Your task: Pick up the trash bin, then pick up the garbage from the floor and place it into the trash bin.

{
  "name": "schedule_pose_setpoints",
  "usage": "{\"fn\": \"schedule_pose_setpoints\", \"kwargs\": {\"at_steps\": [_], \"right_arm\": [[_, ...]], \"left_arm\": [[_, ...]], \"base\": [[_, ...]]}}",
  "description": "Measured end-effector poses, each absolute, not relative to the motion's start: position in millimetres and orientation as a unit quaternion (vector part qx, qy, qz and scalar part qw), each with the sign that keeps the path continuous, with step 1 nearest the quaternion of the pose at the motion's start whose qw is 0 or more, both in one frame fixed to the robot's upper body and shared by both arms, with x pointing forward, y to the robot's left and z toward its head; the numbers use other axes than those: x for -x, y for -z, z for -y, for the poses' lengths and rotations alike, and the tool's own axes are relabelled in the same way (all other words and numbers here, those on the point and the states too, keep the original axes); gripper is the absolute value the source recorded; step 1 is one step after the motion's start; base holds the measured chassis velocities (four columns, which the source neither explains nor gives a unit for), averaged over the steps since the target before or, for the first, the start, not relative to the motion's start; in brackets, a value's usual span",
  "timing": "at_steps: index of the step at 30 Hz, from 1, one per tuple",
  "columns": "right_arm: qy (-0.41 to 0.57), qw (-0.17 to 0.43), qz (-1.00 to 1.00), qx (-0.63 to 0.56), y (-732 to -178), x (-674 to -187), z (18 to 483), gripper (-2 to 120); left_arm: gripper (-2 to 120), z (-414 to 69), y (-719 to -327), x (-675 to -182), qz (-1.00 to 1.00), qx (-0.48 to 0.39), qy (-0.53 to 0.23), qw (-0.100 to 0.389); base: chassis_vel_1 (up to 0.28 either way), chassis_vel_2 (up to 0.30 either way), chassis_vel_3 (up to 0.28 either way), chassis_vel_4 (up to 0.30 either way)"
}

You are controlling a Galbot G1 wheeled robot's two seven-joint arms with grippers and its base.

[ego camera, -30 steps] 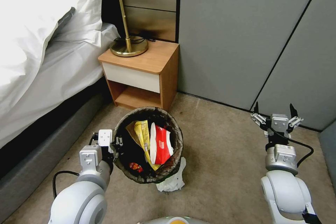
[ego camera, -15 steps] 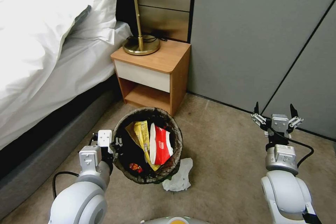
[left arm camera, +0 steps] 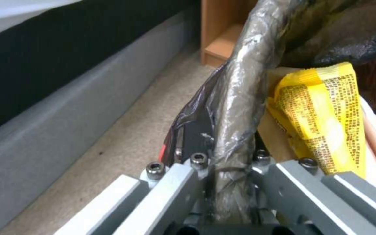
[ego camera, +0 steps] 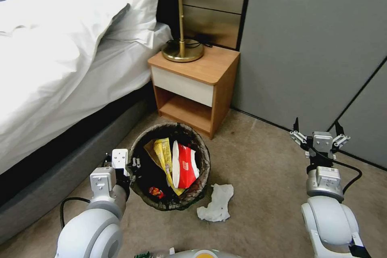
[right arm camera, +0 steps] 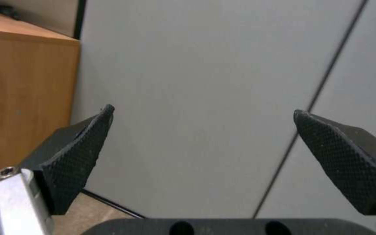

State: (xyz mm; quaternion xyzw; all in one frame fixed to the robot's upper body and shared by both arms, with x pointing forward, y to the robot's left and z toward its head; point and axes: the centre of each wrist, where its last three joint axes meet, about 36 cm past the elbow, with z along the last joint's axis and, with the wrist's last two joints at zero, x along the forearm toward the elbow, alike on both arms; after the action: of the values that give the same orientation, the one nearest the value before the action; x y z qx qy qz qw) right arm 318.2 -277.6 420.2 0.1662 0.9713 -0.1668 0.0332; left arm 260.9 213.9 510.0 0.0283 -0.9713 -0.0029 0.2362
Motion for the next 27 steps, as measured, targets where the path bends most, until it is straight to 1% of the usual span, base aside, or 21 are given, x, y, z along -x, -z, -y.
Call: {"fn": "schedule_pose_setpoints", "kwargs": {"at_steps": [27], "right_arm": [[0.172, 0.030, -0.972, -0.158, -419.0, -318.7, 279.9, 100]], "left_arm": [[0, -214.2, -507.7, -262.2, 0.971, -0.029, 0.003, 0.238]], "base": [[0.050, 0.060, 0.055, 0.048]]}}
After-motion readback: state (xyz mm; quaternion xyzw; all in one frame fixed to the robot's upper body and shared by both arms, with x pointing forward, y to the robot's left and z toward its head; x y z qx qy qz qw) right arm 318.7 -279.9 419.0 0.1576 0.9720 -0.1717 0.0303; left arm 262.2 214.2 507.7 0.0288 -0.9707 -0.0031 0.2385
